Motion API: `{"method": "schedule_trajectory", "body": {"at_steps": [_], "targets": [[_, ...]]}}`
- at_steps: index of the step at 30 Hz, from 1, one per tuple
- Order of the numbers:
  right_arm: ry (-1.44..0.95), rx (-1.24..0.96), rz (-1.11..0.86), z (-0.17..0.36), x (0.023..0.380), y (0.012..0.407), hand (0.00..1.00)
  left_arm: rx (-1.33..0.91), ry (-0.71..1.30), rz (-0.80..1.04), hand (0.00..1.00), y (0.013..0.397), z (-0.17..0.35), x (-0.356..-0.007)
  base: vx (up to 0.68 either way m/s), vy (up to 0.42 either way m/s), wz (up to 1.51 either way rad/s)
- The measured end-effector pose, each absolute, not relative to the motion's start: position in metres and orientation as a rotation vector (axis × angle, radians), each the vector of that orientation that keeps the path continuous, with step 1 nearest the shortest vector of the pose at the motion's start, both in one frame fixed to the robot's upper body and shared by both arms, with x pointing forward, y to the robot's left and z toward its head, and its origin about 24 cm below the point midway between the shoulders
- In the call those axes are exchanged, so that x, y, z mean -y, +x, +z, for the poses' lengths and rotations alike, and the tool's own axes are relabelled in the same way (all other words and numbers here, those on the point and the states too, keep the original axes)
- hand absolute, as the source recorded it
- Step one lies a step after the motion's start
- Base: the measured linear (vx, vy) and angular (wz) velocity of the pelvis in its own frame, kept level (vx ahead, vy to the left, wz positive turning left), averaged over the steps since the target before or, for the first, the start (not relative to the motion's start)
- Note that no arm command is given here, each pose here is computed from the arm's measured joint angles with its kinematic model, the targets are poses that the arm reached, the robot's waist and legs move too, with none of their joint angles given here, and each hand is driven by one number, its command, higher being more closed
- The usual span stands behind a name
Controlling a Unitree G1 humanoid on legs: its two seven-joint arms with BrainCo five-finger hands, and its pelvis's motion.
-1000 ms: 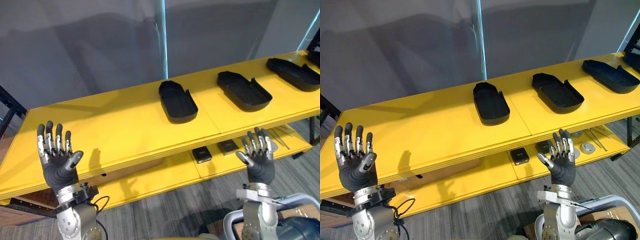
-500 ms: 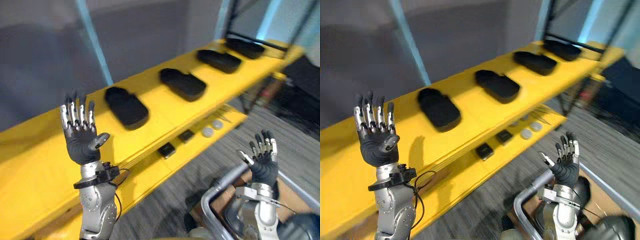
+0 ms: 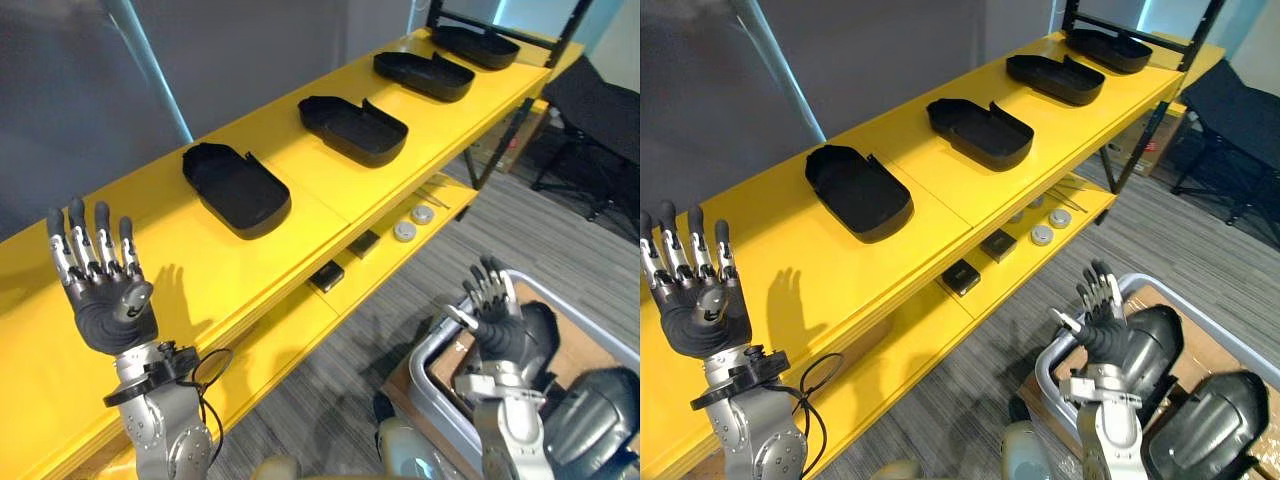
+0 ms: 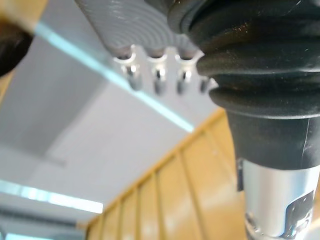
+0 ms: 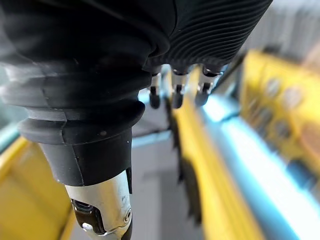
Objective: Walk over and take plastic housings, then place them on the shelf
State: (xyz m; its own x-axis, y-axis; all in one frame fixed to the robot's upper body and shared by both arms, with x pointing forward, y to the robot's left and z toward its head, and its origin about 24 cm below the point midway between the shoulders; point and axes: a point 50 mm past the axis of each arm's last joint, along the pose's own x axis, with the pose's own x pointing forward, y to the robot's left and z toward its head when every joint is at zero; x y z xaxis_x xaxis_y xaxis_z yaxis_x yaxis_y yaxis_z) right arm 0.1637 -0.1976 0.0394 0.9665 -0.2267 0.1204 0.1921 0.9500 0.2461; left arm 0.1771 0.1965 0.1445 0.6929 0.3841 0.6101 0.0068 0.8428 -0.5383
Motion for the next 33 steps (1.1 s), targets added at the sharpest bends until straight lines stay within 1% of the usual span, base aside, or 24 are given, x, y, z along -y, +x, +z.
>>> {"method": "schedule_trajectory", "body": {"at_steps": [2, 6, 11, 14, 15, 17, 18, 21, 23, 25, 27, 29, 33], "targets": [[0.236, 0.200, -0.163, 0.046, 0.195, 0.169, 0.00, 0.781, -0.519, 0.249, 0.00, 0.181, 0.145, -0.197, -0.33, -0.022, -1.14], [0.266, 0.260, -0.154, 0.056, 0.189, 0.177, 0.00, 0.785, -0.506, 0.260, 0.00, 0.182, 0.146, -0.197, -0.18, -0.082, -0.62], [0.326, 0.172, -0.170, 0.036, 0.174, 0.190, 0.00, 0.777, -0.515, 0.255, 0.00, 0.184, 0.143, -0.194, -0.06, -0.340, -0.88], [0.351, 0.117, -0.195, 0.024, 0.166, 0.183, 0.00, 0.717, -0.509, 0.192, 0.00, 0.200, 0.135, -0.193, 0.03, -0.539, -0.66], [0.327, 0.104, -0.198, 0.021, 0.171, 0.181, 0.00, 0.668, -0.548, 0.175, 0.00, 0.208, 0.127, -0.186, 0.05, -0.652, -0.31], [0.293, 0.104, -0.186, 0.022, 0.177, 0.181, 0.00, 0.637, -0.608, 0.160, 0.00, 0.209, 0.123, -0.173, 0.03, -0.559, -0.29], [0.243, 0.100, -0.166, 0.023, 0.186, 0.181, 0.00, 0.607, -0.670, 0.153, 0.00, 0.208, 0.119, -0.160, 0.04, -0.454, -0.18], [0.214, 0.083, -0.192, 0.021, 0.196, 0.177, 0.00, 0.593, -0.699, 0.141, 0.00, 0.203, 0.118, -0.155, 0.06, -0.341, -0.06], [0.177, 0.066, -0.286, 0.018, 0.217, 0.172, 0.00, 0.560, -0.726, 0.037, 0.00, 0.202, 0.116, -0.138, 0.03, -0.135, 0.02], [0.165, 0.069, -0.292, 0.020, 0.222, 0.177, 0.00, 0.523, -0.742, -0.012, 0.00, 0.198, 0.110, -0.132, -0.01, -0.001, -0.46], [0.165, 0.068, -0.293, 0.021, 0.222, 0.181, 0.00, 0.512, -0.739, -0.027, 0.00, 0.199, 0.110, -0.129, -0.01, 0.069, -0.24], [0.175, 0.019, -0.336, 0.014, 0.222, 0.180, 0.00, 0.496, -0.746, -0.078, 0.00, 0.205, 0.110, -0.128, -0.05, 0.182, 0.10], [0.211, -0.094, -0.396, -0.008, 0.212, 0.185, 0.00, 0.430, -0.664, -0.121, 0.00, 0.207, 0.103, -0.130, -0.08, 0.137, -0.18]]}}
